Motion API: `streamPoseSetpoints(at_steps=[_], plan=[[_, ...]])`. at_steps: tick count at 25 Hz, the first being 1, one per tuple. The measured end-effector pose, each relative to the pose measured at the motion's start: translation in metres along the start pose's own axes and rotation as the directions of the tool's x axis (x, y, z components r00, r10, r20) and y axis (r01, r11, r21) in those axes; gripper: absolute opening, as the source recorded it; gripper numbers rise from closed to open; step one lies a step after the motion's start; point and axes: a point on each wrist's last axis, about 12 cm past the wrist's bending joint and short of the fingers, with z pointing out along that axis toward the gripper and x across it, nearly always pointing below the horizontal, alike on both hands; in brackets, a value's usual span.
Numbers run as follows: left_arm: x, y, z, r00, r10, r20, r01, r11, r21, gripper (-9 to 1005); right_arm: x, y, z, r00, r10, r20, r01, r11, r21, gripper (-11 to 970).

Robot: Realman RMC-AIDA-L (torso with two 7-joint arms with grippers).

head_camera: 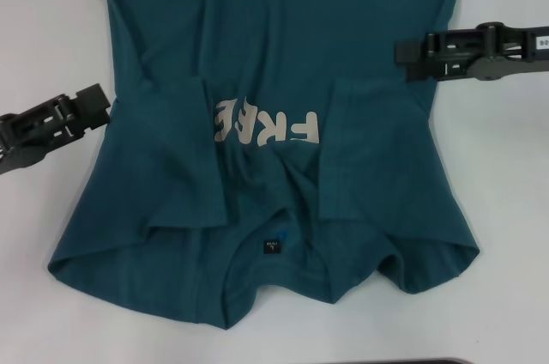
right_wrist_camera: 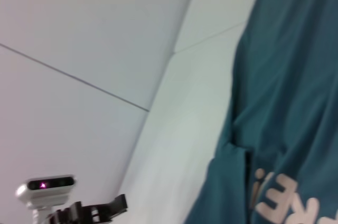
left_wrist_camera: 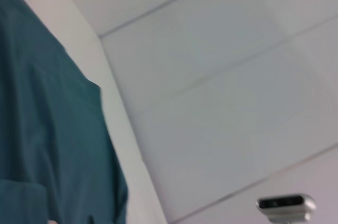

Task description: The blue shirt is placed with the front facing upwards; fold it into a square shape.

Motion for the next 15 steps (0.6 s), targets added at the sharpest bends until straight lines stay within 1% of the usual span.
streamPoseSetpoints(at_steps=[3, 8, 13, 15], plan=[[-0.002, -0.005, -0.007, 1.000, 0.000, -0.031, 0.001, 1.000, 0.021, 750, 0.003, 0.002, -0.007, 1.000, -0.004, -0.007, 0.003, 1.000, -0.014, 788], [0.001, -0.004, -0.019, 0.994, -0.068, -0.082, 0.067, 0.998, -0.016, 750, 0.013, -0.004, -0.019, 1.000, 0.016, -0.006, -0.016, 1.000, 0.017, 882], [0.001, -0.005, -0.042, 0.994, -0.096, -0.058, 0.093, 0.994, -0.051, 751, 0.019, -0.008, -0.028, 1.000, 0.019, 0.011, -0.019, 0.999, 0.041, 880], [0.002, -0.005, -0.048, 0.992, -0.113, -0.061, 0.109, 0.992, -0.066, 751, 0.022, -0.010, -0.031, 1.000, 0.020, 0.017, -0.021, 0.998, 0.052, 880]])
